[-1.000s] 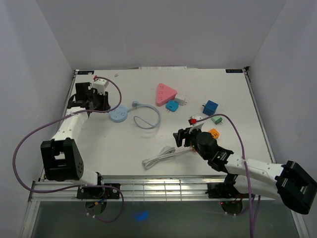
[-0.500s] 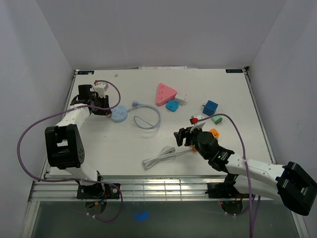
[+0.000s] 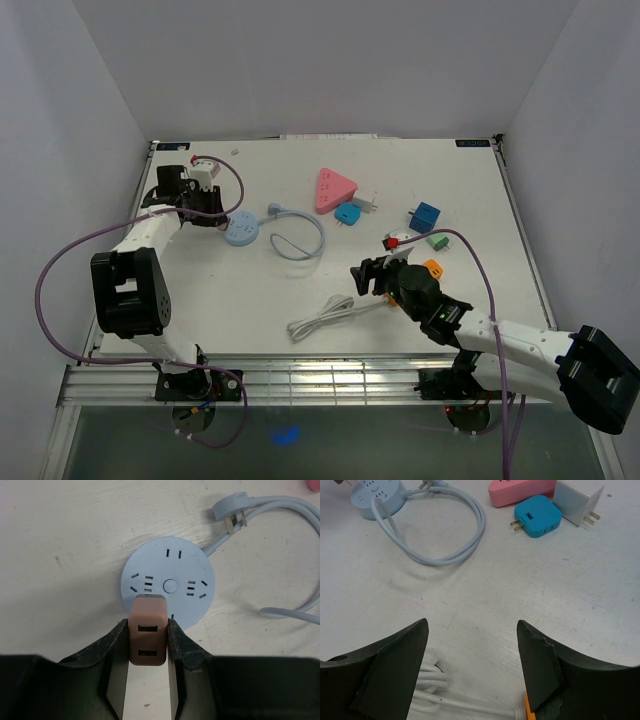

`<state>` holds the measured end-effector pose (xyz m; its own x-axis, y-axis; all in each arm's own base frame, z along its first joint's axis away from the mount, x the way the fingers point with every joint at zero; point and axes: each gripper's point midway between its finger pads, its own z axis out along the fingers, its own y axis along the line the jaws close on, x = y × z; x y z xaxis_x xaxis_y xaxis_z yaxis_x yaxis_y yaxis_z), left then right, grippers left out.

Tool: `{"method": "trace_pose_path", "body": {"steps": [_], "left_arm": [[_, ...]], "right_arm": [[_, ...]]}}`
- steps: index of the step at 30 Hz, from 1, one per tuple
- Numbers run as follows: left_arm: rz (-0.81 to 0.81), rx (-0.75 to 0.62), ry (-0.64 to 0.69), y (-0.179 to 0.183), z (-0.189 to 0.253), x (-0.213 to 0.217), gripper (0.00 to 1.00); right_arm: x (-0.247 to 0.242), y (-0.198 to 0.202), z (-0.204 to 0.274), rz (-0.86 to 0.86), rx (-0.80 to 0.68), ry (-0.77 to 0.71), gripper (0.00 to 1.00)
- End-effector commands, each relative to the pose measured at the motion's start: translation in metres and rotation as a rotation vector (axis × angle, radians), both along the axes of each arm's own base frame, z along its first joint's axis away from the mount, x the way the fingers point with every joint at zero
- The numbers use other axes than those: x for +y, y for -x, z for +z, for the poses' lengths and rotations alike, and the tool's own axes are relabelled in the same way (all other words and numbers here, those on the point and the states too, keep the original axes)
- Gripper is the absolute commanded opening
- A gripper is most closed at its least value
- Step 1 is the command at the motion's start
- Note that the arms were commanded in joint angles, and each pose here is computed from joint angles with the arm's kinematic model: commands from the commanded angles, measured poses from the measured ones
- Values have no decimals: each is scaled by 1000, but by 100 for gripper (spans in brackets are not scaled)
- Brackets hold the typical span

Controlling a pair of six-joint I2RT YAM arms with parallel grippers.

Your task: Insert the plug

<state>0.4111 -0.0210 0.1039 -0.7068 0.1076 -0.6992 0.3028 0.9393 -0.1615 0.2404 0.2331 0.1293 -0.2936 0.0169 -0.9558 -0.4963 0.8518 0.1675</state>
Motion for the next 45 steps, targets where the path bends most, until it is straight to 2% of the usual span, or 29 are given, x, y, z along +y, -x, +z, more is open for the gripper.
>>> {"method": "trace_pose_path", "body": {"steps": [1,9,30,40,45], "left_arm": [[-83,-113,12,-8,37,-8,0],[-101,-91,-19,-24,31,-4,0],[-153,-53,3,-28,7,-14,0],[-165,-104,9,-32,11,-16,0],[-161,-88,3,-31,4,-14,0]], "right_arm": [[3,-3,6,-5,-6,-27,77],[5,-2,5,14,-3,-28,77],[4,-3,4,14,1,-25,77],[3,-4,5,17,0,-28,77],[4,-4,5,18,3,-31,77]]}}
